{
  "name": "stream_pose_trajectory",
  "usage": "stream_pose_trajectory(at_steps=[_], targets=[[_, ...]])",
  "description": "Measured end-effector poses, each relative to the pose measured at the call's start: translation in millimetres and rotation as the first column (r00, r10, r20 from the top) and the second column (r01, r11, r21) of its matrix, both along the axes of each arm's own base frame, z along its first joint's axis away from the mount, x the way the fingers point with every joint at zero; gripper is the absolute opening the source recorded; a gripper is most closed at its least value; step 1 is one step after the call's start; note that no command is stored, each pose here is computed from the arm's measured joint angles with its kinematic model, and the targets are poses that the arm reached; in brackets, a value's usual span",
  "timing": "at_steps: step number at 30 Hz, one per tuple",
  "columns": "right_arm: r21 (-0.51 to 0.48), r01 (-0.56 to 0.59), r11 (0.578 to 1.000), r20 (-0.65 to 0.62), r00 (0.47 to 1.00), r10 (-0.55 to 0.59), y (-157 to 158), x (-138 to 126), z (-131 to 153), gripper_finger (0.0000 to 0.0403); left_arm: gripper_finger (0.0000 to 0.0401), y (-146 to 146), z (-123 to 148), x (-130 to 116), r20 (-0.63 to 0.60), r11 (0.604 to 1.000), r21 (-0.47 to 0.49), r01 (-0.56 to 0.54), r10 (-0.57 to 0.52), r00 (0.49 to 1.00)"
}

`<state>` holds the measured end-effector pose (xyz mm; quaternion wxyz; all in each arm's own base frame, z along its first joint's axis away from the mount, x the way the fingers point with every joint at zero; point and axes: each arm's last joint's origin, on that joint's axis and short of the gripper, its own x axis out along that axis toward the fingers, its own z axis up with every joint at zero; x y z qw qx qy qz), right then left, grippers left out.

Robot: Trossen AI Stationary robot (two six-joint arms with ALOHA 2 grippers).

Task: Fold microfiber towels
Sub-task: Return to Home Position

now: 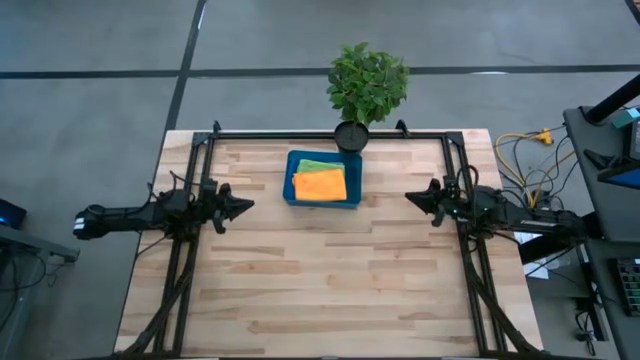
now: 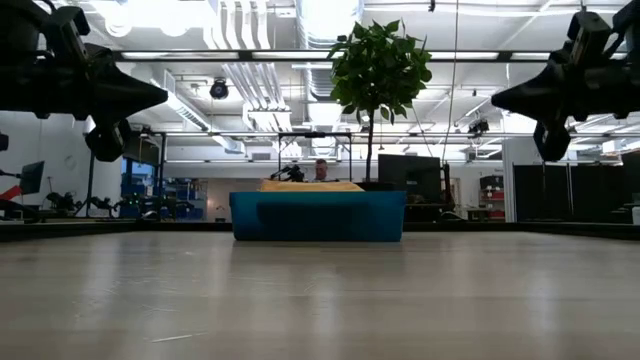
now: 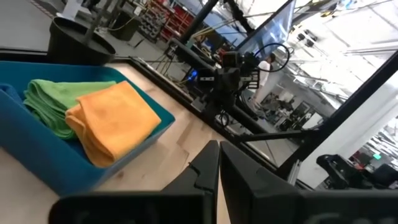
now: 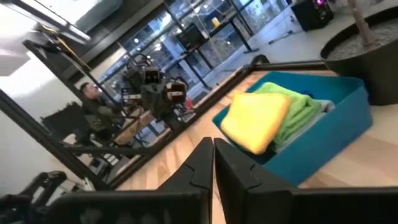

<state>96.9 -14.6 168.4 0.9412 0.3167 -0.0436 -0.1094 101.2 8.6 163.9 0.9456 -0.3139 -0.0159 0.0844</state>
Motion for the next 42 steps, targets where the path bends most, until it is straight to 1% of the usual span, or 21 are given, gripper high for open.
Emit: stream_pose_trajectory(at_steps=[7, 42], targets=[[-0.017, 0.009, 1.0, -0.027, 1.0, -0.01, -0.4, 1.2, -1.5, 0.0009, 0.0, 0.1, -1.6, 1.0, -0.017, 1.0, -0.001, 0.0, 0.0, 1.0], [-0.018, 0.01, 1.0, -0.03, 0.999, -0.01, -0.4, 1.2, -1.7, 0.0009, 0.0, 0.0, -2.0, 1.2, -0.02, 1.0, -0.002, 0.0, 0.0, 1.0]])
